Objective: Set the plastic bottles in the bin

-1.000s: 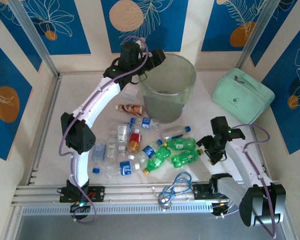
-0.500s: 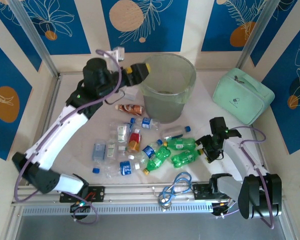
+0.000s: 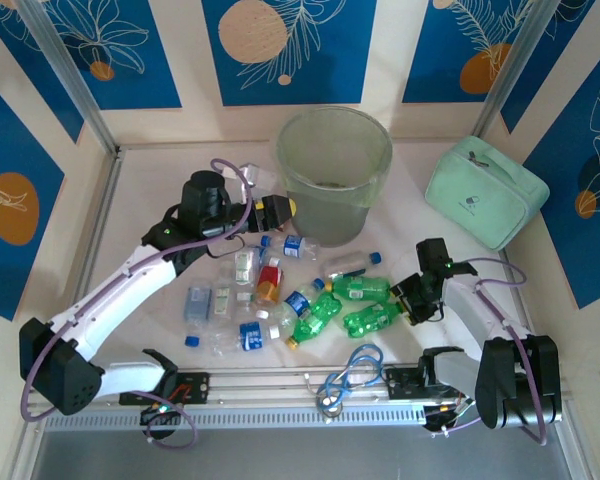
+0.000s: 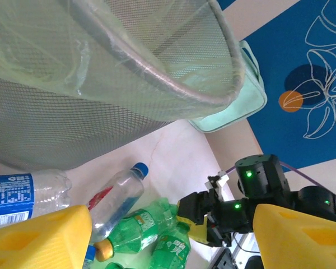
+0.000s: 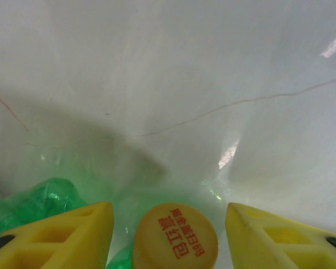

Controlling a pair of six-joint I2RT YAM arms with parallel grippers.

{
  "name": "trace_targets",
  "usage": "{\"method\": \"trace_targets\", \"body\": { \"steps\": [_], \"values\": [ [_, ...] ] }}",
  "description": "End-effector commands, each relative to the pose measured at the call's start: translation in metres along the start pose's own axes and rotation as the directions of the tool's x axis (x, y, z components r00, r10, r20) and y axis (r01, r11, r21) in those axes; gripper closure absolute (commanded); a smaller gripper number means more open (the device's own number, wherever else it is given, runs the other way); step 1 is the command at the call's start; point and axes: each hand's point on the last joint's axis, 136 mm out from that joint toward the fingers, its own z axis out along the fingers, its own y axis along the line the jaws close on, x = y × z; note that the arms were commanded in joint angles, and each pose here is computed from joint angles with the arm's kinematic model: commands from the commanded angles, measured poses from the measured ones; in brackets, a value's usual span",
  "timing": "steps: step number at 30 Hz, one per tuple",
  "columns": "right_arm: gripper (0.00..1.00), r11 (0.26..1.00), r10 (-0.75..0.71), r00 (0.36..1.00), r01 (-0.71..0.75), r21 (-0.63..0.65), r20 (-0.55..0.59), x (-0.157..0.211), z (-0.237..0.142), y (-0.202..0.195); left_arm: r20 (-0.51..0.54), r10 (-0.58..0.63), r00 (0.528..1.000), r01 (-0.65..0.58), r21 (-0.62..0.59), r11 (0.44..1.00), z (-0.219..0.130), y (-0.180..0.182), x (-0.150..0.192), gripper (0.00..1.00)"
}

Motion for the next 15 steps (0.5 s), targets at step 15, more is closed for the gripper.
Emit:
{"method": "trace_targets", "body": {
  "steps": [15],
  "values": [
    [0.65, 0.994, -0.044, 0.992, 0.055, -0.090, 0.119, -0.007, -0.051, 0.008, 0.010, 0.046, 0.999, -0.047, 0.054, 0.997, -0.002, -0.019, -0.005, 0.21]
  ]
}}
